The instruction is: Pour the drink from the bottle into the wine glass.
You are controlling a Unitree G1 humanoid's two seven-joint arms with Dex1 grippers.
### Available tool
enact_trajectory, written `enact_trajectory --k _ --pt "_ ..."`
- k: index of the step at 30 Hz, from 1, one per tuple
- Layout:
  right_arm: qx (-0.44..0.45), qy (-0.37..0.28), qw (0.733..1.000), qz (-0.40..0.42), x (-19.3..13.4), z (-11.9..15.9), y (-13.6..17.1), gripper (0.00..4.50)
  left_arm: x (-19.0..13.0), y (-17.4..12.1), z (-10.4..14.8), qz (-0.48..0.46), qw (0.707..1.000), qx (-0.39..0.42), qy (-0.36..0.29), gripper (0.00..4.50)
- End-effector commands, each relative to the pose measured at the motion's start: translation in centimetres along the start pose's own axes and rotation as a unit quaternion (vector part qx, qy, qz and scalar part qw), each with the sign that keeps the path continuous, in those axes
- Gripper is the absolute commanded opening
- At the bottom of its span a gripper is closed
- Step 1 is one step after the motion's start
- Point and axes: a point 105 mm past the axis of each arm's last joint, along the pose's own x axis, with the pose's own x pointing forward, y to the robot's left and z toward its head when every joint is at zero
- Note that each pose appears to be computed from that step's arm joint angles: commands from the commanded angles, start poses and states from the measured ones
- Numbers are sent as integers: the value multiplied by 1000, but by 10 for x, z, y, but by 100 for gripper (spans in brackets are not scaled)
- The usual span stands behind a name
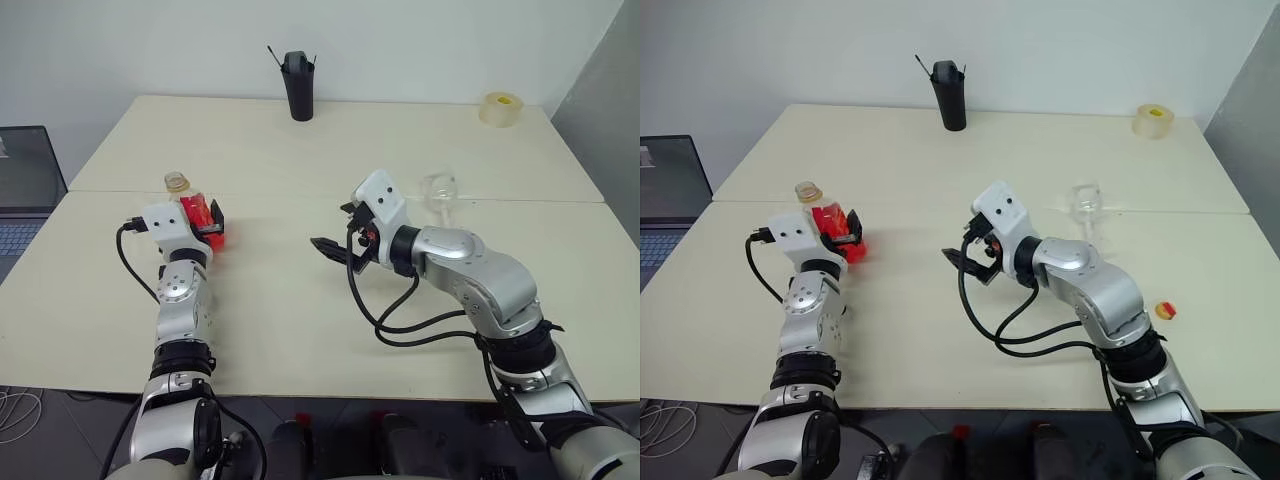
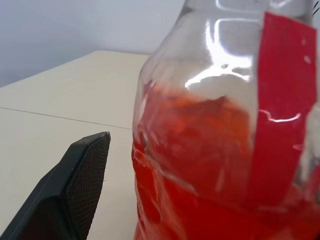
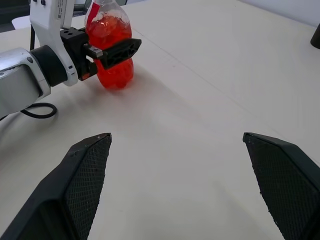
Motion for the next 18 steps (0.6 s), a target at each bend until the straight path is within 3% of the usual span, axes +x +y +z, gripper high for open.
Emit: enact_trajectory --k 1,18 --pt "-18 -30 999 4 -1 16 2 450 -5 3 10 -9 1000 -5 -14 446" --pt "-20 -32 999 6 -3 16 -1 450 -41 11 -5 -34 999 -10 37 446"
